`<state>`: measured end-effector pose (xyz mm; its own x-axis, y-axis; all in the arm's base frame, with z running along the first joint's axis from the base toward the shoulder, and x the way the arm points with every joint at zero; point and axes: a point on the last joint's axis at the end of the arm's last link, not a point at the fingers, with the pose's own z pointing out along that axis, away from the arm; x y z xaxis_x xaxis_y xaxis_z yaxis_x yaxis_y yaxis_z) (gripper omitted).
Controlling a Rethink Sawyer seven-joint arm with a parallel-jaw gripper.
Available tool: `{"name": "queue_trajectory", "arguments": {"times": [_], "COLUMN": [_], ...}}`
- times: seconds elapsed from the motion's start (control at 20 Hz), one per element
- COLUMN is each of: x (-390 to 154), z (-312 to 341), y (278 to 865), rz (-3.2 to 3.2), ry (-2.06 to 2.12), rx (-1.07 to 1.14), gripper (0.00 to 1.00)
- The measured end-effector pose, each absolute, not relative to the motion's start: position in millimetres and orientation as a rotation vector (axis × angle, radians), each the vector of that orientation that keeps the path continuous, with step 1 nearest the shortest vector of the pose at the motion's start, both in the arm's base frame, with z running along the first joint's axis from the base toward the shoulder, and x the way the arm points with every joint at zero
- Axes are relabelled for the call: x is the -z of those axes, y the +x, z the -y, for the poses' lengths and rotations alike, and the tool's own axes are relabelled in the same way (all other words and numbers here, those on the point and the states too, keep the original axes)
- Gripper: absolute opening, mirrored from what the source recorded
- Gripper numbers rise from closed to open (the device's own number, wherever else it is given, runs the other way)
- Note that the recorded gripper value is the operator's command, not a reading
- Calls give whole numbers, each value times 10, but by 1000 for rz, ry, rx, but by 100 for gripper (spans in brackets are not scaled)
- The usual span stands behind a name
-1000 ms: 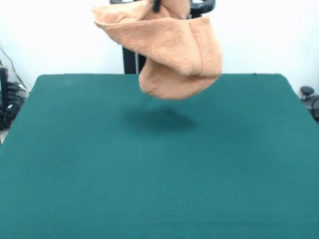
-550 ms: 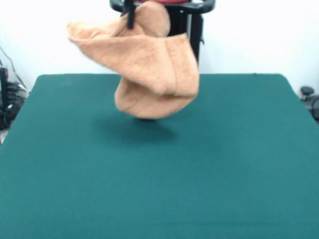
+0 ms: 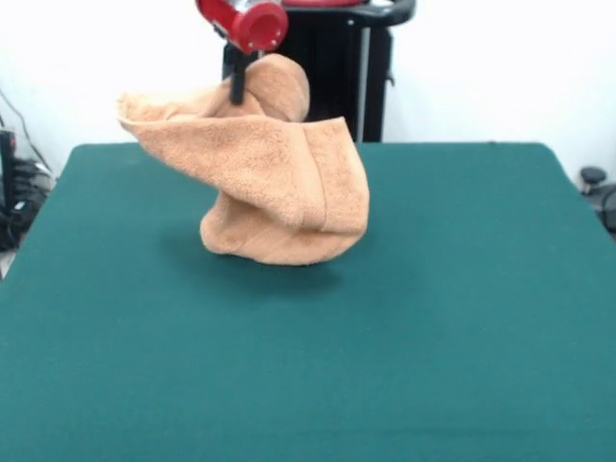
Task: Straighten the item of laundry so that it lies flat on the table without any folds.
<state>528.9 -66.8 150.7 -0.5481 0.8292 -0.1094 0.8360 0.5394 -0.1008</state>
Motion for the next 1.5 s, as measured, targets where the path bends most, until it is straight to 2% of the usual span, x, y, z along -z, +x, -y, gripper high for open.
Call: {"name": "queue_trajectory", "arguments": {"times": [0.7, 0.95, 1.25, 1.5], "x": [-1485, -1573, -1760, -1840], "z": [218, 355, 869, 775], "y": [5300, 5321, 5407, 5504], "rz": [-2790, -2785, -2755, -2760], "ry": [1310, 1360, 1511, 1474], "rx": [229, 216, 209, 210], "gripper": [0, 0, 0, 0]}}
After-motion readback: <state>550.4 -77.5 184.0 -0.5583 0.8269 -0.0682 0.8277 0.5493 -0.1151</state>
